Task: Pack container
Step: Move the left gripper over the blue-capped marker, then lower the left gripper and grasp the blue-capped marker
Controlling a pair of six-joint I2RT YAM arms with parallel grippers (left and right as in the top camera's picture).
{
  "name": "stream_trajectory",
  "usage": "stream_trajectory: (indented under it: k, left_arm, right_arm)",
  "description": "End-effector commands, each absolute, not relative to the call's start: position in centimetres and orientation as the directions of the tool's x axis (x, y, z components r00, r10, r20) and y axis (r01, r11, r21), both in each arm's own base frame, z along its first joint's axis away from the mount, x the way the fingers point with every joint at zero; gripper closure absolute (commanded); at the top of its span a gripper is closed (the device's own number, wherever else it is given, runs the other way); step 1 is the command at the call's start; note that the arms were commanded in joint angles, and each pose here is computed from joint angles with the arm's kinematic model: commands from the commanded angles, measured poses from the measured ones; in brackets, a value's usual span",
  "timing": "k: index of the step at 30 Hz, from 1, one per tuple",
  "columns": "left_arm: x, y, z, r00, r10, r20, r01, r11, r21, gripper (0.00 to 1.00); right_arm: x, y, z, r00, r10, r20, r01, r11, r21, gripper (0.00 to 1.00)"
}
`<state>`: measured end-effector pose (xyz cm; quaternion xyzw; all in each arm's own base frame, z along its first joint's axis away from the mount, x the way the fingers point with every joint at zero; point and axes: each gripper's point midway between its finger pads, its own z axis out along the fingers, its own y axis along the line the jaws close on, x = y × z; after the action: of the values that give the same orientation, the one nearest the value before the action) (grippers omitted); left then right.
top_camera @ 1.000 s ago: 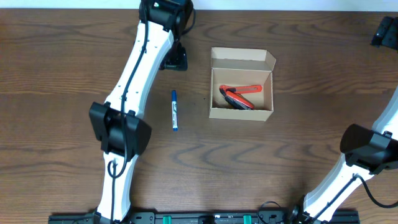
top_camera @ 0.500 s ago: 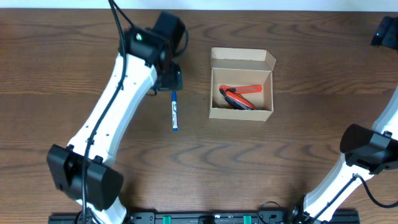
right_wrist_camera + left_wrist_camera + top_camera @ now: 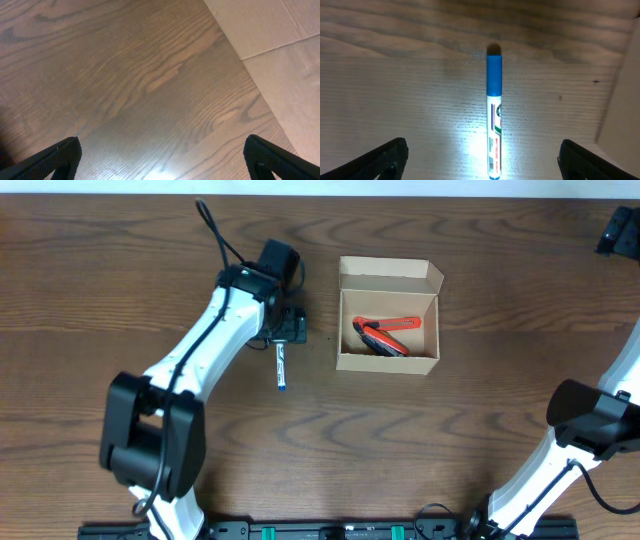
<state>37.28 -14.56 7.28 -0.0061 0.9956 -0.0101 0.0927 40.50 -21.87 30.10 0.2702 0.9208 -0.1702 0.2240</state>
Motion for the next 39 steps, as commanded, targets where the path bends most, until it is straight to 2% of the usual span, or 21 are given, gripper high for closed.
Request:
stream_trajectory:
  k: [1,7,16,26,39]
  left_arm:
    - [37.0,-14.6,5.6,-0.989,-0.026,-0.144,-0.023,1.000,-0.021,0.05]
    - [37.3,-14.3,4.1,-0.986,-0.105,-0.127,-0.106,0.994,-0.003,0.05]
    - [37.8,-14.3,3.0,-0.985,-0.105,-0.134,-0.107,0.994,0.010,0.05]
    - [36.2,-13.7,0.4,-0.992,-0.102,-0.078,-0.105,0.994,0.036,0.05]
    - [35.3,-14.7,-0.8,-0.997,-0.061,-0.048,-0.060,0.998,-0.023,0.05]
  right_arm:
    - [39.9,-21.8,31.3,-0.732,0.430,-0.529,0.593,0.785,-0.181,0.01]
    - [39.9,-21.8,31.3,-0.732,0.430,-0.529,0.593,0.785,-0.181,0.01]
    - [39.9,-21.8,31.3,-0.732,0.430,-0.529,0.593,0.785,-0.181,0.01]
    - [39.9,-21.8,31.3,-0.732,0.430,-0.529,0.593,0.785,-0.181,0.01]
    - [39.9,-21.8,31.3,-0.732,0.430,-0.529,0.593,0.785,-0.181,0.01]
